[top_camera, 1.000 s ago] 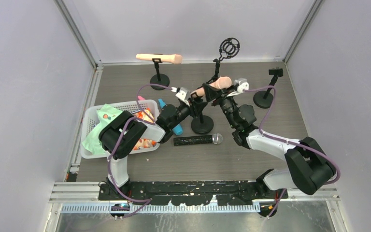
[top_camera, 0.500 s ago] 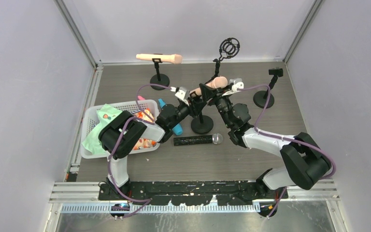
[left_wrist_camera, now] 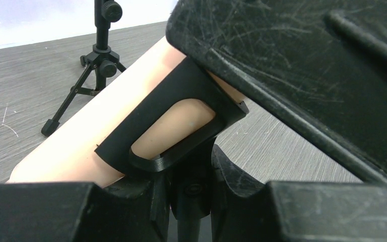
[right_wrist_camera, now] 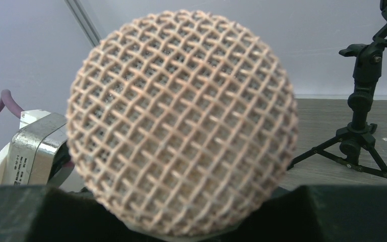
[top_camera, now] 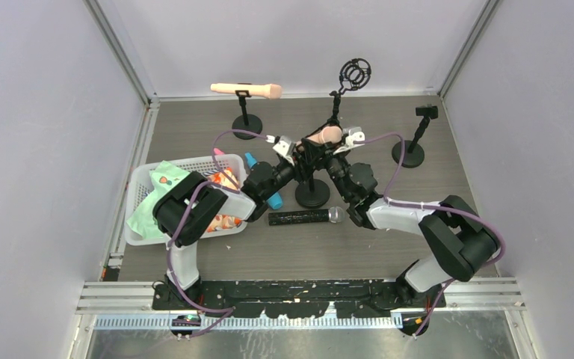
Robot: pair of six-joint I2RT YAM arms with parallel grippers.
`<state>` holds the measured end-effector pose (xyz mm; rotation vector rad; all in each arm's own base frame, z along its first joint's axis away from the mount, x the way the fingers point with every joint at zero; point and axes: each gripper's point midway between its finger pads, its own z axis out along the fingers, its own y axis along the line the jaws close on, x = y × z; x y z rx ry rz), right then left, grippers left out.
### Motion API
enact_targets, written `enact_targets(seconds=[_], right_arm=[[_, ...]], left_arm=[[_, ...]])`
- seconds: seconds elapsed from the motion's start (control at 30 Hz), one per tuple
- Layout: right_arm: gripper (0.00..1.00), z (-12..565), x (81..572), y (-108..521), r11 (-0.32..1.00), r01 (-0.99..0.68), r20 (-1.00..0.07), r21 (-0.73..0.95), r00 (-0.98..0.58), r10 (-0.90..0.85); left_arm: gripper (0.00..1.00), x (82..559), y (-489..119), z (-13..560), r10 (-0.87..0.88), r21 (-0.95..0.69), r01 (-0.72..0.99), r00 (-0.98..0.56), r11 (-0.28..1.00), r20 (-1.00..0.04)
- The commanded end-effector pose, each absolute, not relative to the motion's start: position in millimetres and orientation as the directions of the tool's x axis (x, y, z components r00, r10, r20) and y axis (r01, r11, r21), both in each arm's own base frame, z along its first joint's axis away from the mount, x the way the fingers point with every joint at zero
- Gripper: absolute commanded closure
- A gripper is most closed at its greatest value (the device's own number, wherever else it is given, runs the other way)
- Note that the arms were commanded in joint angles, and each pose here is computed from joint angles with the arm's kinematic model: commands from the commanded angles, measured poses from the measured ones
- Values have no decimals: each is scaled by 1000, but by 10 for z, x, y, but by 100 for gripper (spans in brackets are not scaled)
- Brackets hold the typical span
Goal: Attach the microphones to the stand
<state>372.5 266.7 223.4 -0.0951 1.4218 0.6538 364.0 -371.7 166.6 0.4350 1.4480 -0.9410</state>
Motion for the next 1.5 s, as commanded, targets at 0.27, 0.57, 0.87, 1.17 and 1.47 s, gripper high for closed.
enact_targets(seconds=[0.27, 0.57, 0.87, 1.17, 1.47], right_arm=[[36, 1550, 3087, 2589, 828, -467, -932, 310, -319, 169], [18, 2680, 2860, 2248, 817, -471, -943, 332, -187, 275], [15, 2842, 2520, 1904, 860, -418, -918, 294, -375, 132], [6, 3144, 2620, 1851, 784, -432, -836, 447, -512, 194], [6, 3392, 2680, 2061, 697, -487, -786, 526, -592, 179]], left_arm=[[100, 3417, -3851, 1851, -229, -171, 814, -48, 555, -972], [100, 3460, -3831, 1827, -208, -142, 805, -23, 576, -978], [100, 3480, -3782, 1907, -168, -52, 841, 47, 538, -985], [100, 3439, -3762, 1947, -169, -16, 892, 68, 451, -983], [100, 3436, -3769, 1914, -137, 12, 900, 79, 435, -987]])
